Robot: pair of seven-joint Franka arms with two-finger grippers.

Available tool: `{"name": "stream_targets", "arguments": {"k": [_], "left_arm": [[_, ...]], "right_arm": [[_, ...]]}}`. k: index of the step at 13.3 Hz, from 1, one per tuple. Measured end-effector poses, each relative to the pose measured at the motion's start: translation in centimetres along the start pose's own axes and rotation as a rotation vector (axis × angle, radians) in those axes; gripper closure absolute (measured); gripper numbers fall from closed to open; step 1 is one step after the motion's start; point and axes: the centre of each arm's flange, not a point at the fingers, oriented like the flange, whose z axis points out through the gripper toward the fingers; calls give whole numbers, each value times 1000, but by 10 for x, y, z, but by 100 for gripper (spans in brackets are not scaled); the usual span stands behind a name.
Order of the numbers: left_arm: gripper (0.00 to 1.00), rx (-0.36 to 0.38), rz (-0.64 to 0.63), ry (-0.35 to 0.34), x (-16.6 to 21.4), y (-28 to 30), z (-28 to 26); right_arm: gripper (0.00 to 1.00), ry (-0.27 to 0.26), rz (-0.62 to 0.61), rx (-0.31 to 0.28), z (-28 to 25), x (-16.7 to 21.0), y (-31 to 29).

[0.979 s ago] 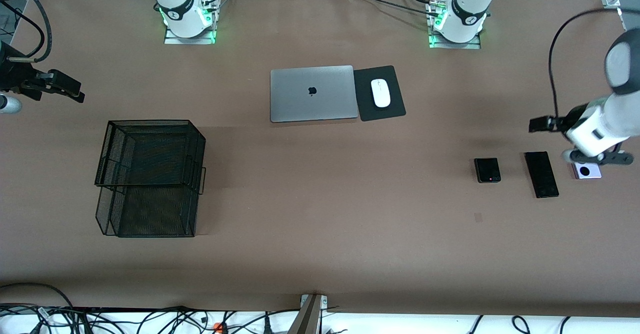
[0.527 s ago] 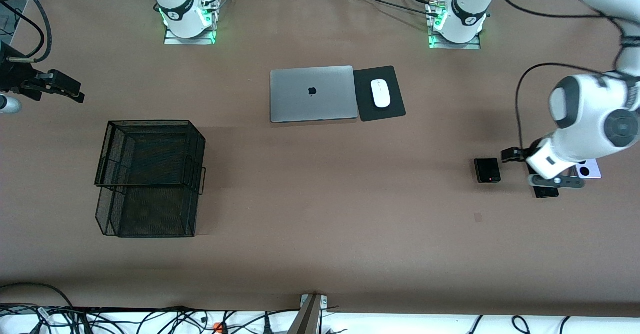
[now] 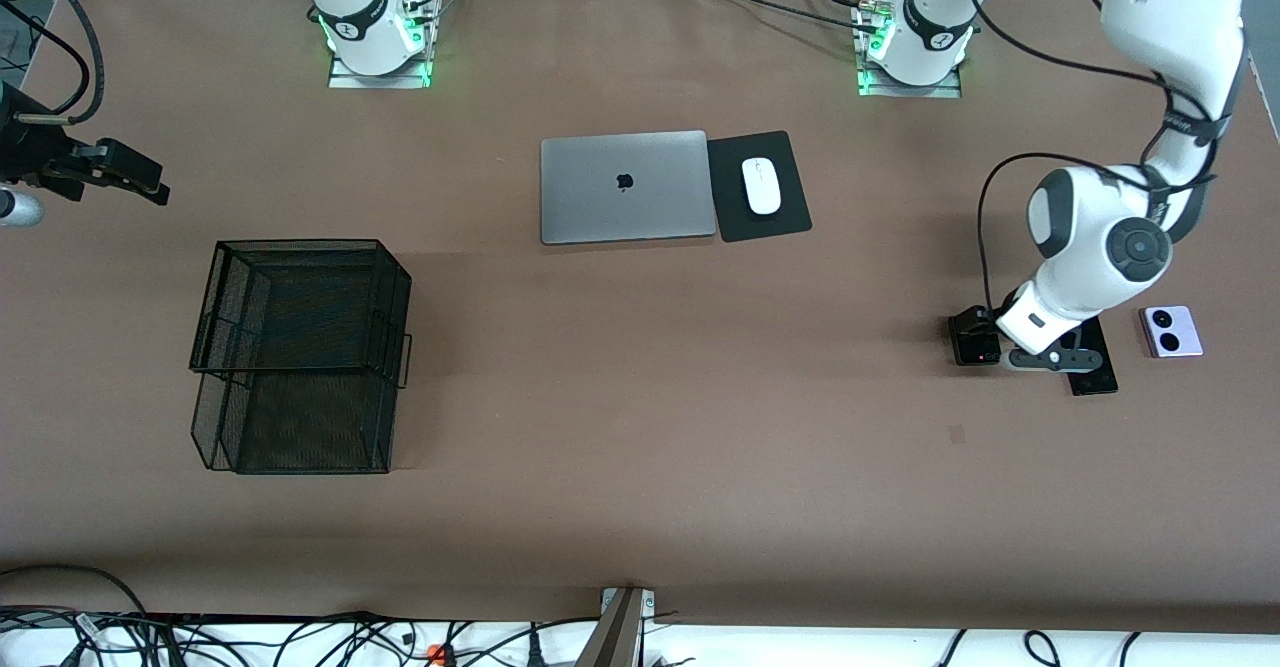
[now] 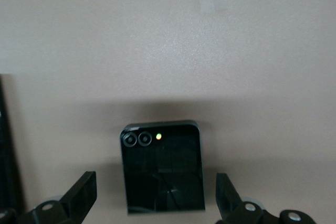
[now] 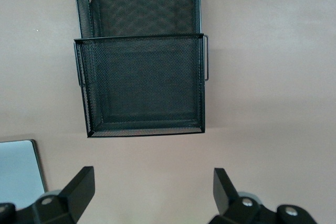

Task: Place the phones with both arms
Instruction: 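Grasp and lift the small black flip phone with the left gripper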

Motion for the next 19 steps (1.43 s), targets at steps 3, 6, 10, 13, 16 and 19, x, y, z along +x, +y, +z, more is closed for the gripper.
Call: {"name": "stream_targets", "arguments": {"k": [3,6,10,13,16,19], "left_arm": [[0,-4,3,6,-6,8,23],[0,-3,3,8,-6,8,24],[0,0,-9,12,-6,1,24],[0,0,-22,8,-8,-4,33],[19,0,-29,16,-7,-5,30],[19,-3,-35,-4,-7,0,30]], "right_arm": [[0,0,0,0,0,0,0],[0,0,0,0,0,0,0],[0,0,0,0,0,0,0],[0,0,0,0,0,0,0],[0,0,0,0,0,0,0],[0,0,-1,0,0,0,0]]}}
